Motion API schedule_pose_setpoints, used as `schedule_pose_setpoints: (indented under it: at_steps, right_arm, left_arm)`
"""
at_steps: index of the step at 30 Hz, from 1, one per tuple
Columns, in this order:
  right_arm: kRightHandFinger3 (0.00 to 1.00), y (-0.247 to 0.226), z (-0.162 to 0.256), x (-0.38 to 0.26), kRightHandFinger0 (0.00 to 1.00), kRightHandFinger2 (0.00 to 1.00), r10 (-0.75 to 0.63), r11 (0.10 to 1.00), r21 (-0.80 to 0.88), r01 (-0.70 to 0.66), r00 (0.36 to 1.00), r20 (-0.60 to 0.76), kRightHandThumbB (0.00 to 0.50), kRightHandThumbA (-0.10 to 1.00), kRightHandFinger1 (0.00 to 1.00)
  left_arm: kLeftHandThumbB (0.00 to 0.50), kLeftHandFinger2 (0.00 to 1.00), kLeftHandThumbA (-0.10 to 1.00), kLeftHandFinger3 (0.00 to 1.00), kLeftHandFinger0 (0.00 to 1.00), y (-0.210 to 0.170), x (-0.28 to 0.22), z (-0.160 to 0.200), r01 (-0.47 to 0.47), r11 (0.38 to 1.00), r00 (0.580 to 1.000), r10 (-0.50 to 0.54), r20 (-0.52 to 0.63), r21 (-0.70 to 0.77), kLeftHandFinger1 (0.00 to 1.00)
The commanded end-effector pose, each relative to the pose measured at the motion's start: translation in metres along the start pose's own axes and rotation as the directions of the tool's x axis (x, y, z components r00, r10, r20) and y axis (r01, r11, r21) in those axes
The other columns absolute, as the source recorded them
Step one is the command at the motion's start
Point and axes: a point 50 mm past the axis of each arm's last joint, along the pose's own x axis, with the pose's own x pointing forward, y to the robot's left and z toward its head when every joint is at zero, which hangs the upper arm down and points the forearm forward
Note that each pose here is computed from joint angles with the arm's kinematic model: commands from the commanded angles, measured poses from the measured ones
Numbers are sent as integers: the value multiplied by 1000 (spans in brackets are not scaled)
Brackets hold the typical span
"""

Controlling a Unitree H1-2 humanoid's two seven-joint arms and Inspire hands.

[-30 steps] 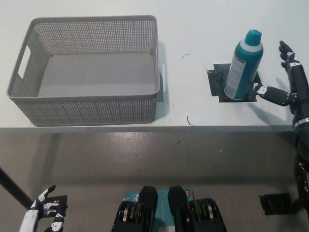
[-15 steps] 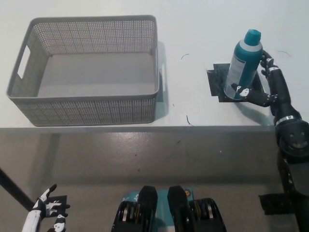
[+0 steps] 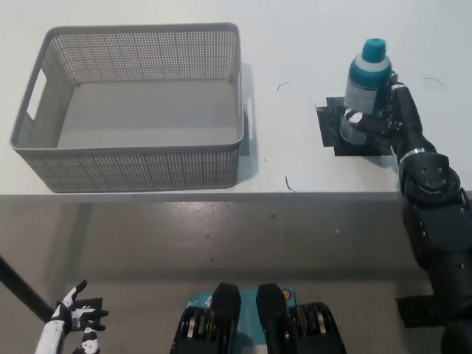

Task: Use the right hand to pick up an air purifying spray and put it inside a container

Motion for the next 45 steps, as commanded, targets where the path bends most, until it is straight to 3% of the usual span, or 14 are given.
schedule_pose_setpoints:
  at_steps: [1, 3, 4, 8, 10, 12, 13, 15, 20, 25, 28, 32, 40, 45]
  right_arm:
    - [622, 6, 61, 21, 670, 604, -264, 959, 166, 230, 938, 223, 407, -99, 609]
    - [474, 9, 68, 22, 528, 433, -262, 957, 195, 216, 930, 257, 424, -100, 435]
    - [469, 12, 73, 21, 506, 420, -256, 954, 226, 196, 926, 279, 412, -100, 419]
    - [476, 20, 107, 12, 452, 440, -232, 951, 283, 127, 897, 375, 404, -100, 419]
    - [484, 24, 125, 5, 491, 473, -230, 952, 281, 122, 890, 394, 419, -100, 458]
    - [476, 27, 147, 0, 490, 441, -210, 950, 304, 73, 870, 446, 418, -100, 427]
    - [453, 31, 166, -4, 429, 414, -204, 949, 311, 46, 842, 500, 447, -100, 370]
    - [447, 38, 197, -12, 361, 408, -193, 953, 302, 10, 791, 581, 434, -100, 343]
    - [429, 54, 262, -27, 271, 375, -182, 919, 385, -87, 773, 608, 415, -100, 305]
    - [413, 84, 319, -50, 279, 407, -130, 900, 391, -193, 737, 664, 418, -100, 321]
    - [411, 96, 330, -57, 261, 394, -99, 902, 362, -234, 704, 703, 430, -100, 292]
    - [387, 124, 344, -66, 212, 368, -32, 905, 298, -304, 650, 759, 404, -100, 267]
    - [384, 184, 330, -76, 260, 349, 105, 888, 258, -380, 715, 692, 438, -100, 271]
    - [404, 216, 299, -72, 259, 382, 177, 863, 269, -428, 754, 633, 416, -100, 289]
  left_arm:
    - [500, 615, -100, 986, 802, 1, 6, 9, -3, 1000, 999, 4, 40, -15, 521]
    - [500, 614, -100, 999, 800, 2, 8, 10, -6, 1000, 999, 7, 39, -17, 523]
    - [500, 614, -100, 1000, 799, 2, 9, 10, -7, 1000, 999, 7, 38, -20, 522]
    - [500, 609, -100, 1000, 796, 1, 10, 9, -8, 1000, 999, 9, 47, -19, 523]
    - [500, 611, -100, 1000, 800, 1, 9, 8, -4, 1000, 999, 5, 40, -16, 526]
    - [500, 610, -100, 1000, 796, 0, 6, 6, -1, 1000, 999, 2, 41, -11, 523]
    - [500, 622, -100, 1000, 807, 0, 6, 7, 3, 1000, 999, -2, 35, -5, 534]
    - [500, 637, -100, 1000, 812, 0, 6, 6, 7, 1000, 1000, -7, 25, 5, 544]
    - [500, 609, -100, 1000, 788, -1, 8, 5, 10, 1000, 999, -9, 34, -7, 516]
    - [500, 617, -100, 1000, 794, -2, 7, 6, 26, 1000, 999, -27, 34, 15, 522]
    - [500, 609, -100, 1000, 782, -1, 9, 6, 28, 999, 999, -29, 31, 20, 514]
    - [500, 609, -100, 1000, 777, -2, 12, 8, 37, 999, 998, -38, 40, 26, 511]
    - [500, 627, -100, 1000, 790, -11, 16, 10, 50, 999, 998, -51, 36, 18, 526]
    - [500, 626, -100, 1000, 769, -15, 18, 13, 58, 998, 997, -59, 41, 23, 521]
